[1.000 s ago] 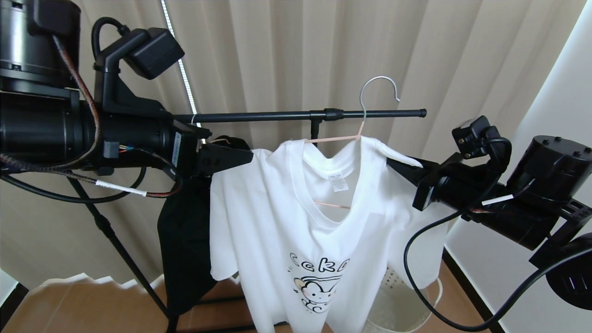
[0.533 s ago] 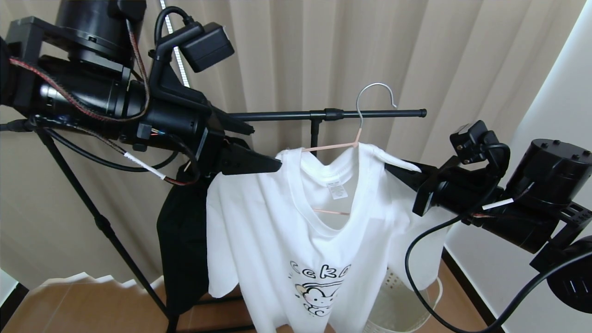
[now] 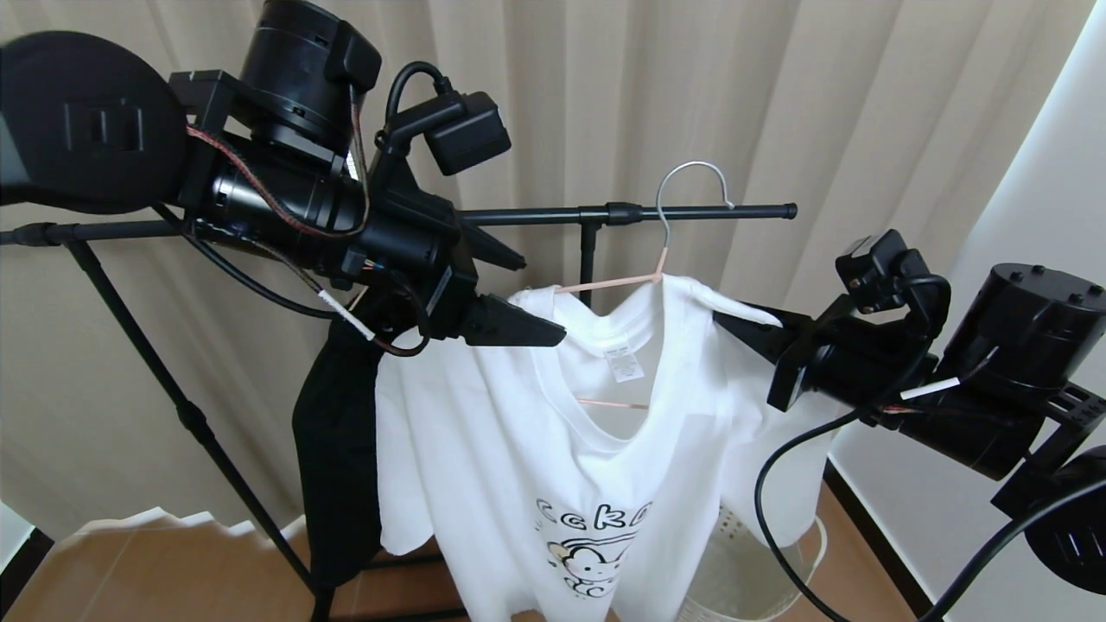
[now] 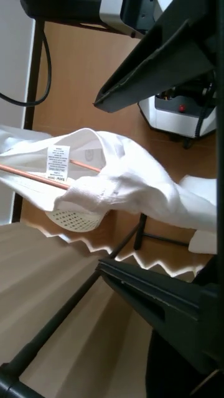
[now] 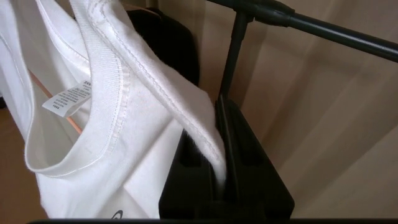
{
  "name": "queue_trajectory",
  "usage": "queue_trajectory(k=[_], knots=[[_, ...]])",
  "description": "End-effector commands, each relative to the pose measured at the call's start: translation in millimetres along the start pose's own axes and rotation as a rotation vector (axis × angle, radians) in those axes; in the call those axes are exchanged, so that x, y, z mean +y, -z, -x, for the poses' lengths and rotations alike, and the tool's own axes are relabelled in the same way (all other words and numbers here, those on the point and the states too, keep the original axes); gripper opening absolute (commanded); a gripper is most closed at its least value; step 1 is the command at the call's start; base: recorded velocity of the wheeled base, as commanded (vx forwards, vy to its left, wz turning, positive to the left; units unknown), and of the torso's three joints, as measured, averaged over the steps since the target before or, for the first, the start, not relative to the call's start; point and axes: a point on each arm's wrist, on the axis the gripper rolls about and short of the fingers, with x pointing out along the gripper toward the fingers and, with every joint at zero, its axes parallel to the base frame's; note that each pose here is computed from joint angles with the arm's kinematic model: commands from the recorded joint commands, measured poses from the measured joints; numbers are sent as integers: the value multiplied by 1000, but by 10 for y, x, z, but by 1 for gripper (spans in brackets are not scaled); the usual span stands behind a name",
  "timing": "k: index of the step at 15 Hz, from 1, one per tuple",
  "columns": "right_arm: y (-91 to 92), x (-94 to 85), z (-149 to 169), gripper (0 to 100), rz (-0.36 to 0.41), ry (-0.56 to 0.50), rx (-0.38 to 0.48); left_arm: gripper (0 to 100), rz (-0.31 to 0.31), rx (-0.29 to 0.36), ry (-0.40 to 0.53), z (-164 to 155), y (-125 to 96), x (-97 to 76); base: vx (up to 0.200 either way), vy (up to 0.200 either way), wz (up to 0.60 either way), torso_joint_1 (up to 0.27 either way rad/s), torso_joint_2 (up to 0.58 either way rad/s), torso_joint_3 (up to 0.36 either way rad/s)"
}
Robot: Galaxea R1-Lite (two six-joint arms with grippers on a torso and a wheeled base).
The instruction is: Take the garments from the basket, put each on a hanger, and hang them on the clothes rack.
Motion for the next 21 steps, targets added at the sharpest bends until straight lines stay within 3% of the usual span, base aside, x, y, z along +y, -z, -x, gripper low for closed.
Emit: queue_trajectory(k=[1, 19, 20, 21], knots=[[-8, 17, 13, 0, 3, -4, -2, 100, 7, 15, 19, -81, 32, -5, 0, 0, 0, 0, 0, 0], [-165, 110, 126, 0, 25, -23, -51, 100, 17, 97, 45, -162, 118, -118, 0, 0, 0, 0, 0, 0], [-173, 110, 132, 0, 26, -22, -54, 0, 17, 98, 47, -167, 119, -123, 0, 0, 0, 0, 0, 0], [-173, 110, 132, 0, 26, -22, -54, 0, 20, 102, 50, -172, 135, -129, 0, 0, 0, 0, 0, 0]])
